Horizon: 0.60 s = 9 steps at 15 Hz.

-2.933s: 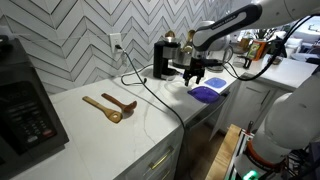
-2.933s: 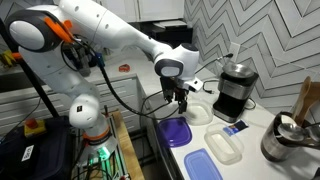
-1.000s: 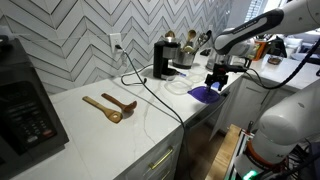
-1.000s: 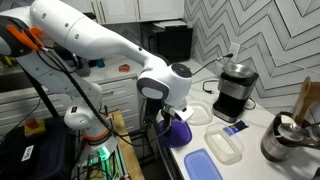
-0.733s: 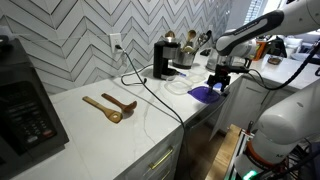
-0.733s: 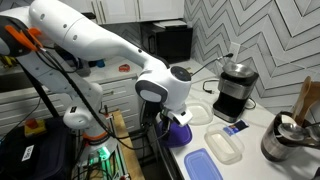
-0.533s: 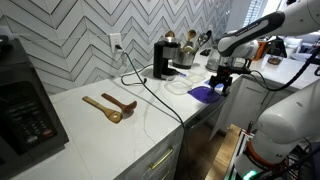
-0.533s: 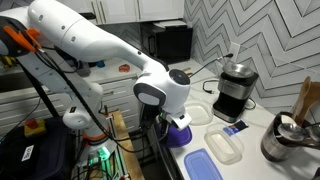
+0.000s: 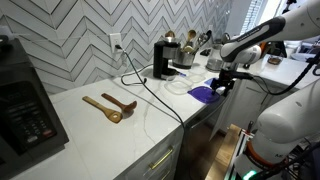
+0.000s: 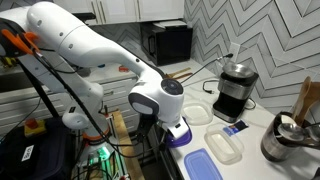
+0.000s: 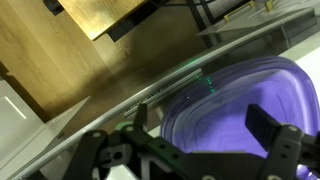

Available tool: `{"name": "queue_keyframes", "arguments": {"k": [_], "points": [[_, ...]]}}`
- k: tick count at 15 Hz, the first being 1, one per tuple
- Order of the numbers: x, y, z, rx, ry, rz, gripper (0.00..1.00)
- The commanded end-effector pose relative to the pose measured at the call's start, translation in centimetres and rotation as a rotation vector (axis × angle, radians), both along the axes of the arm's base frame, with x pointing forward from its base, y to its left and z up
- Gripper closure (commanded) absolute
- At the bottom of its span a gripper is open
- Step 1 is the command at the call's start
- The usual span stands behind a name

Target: Put the purple lid on the lunchbox on the left and then put the blue lid on the lunchbox on the right

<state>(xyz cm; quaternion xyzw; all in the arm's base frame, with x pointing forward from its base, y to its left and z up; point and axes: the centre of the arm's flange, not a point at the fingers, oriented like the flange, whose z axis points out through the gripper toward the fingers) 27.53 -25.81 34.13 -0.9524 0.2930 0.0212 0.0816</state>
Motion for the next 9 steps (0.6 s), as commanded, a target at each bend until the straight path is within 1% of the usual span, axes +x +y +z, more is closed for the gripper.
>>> {"name": "queue_keyframes", "arguments": {"k": [1, 2, 6, 9], "points": [[-0.68, -0.44, -1.05, -0.027, -0.049, -0.012, 0.0], [-0.01, -0.2, -0.13, -0.017, -0.021, -0.007, 0.0], [0.1, -0.16, -0.1, -0.021, -0.024, -0.005, 0.0], [0.16, -0.25, -0.46, -0.014, -0.005, -0.022, 0.0]]}}
